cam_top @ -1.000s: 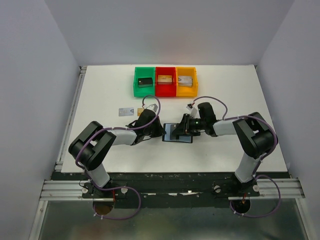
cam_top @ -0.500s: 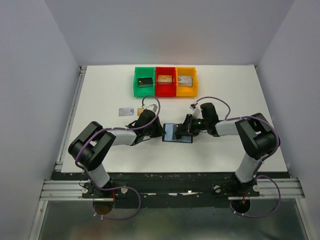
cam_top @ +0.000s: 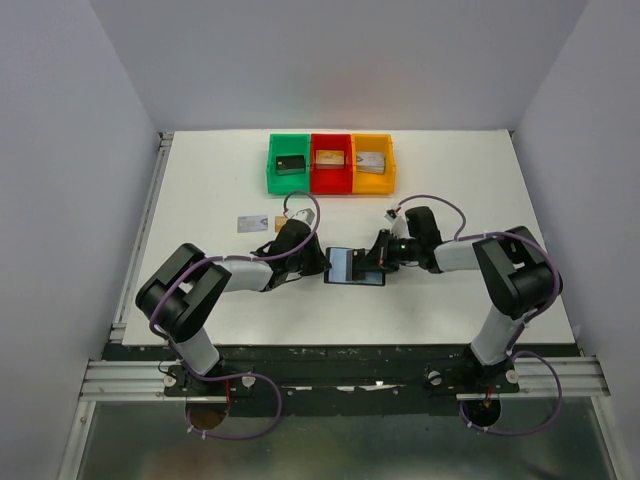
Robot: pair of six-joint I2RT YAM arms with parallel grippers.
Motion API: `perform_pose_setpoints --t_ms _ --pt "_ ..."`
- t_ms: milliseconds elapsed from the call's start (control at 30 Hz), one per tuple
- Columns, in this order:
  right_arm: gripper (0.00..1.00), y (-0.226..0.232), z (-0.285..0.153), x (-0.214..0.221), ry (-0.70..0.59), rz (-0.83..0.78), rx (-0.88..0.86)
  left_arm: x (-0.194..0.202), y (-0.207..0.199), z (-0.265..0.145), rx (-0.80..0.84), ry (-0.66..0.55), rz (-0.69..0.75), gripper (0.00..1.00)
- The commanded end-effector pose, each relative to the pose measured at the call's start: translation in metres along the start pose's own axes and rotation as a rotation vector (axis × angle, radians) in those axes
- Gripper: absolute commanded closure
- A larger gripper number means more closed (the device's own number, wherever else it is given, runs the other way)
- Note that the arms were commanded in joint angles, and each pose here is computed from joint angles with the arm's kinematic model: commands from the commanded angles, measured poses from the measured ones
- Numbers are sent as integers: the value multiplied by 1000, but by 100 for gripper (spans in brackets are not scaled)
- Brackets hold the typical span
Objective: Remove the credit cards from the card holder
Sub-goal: Remove the credit card from the card holder.
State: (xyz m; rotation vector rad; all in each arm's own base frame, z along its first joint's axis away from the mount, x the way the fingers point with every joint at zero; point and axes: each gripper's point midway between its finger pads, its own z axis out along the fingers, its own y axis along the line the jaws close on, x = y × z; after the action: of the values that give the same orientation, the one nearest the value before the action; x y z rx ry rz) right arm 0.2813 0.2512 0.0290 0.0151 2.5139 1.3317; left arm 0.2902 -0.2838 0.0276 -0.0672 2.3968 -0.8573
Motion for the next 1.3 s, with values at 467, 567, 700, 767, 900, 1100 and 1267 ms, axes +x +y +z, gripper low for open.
perform_pose_setpoints --t_ms 467,567,700,767,900,1100,1267 --pt "100 -12 -50 -8 -93 3 117 22 32 -10 -121 65 33 100" --pt "100 1 -68 -16 -126 -45 158 21 25 -10 -100 66 54 100" --pt "100 21 -92 -24 -168 -115 198 25 13 -10 -78 77 89 100" --pt "100 32 -104 -26 -191 -153 203 31 8 -12 -71 84 103 100" --pt "100 49 -121 -26 -225 -207 194 46 2 -19 -60 100 129 100" --pt "100 58 -130 -13 -224 -268 176 45 -20 -38 -12 47 189 100" --pt "100 66 -148 -9 -242 -328 224 14 -51 -59 22 -42 264 64"
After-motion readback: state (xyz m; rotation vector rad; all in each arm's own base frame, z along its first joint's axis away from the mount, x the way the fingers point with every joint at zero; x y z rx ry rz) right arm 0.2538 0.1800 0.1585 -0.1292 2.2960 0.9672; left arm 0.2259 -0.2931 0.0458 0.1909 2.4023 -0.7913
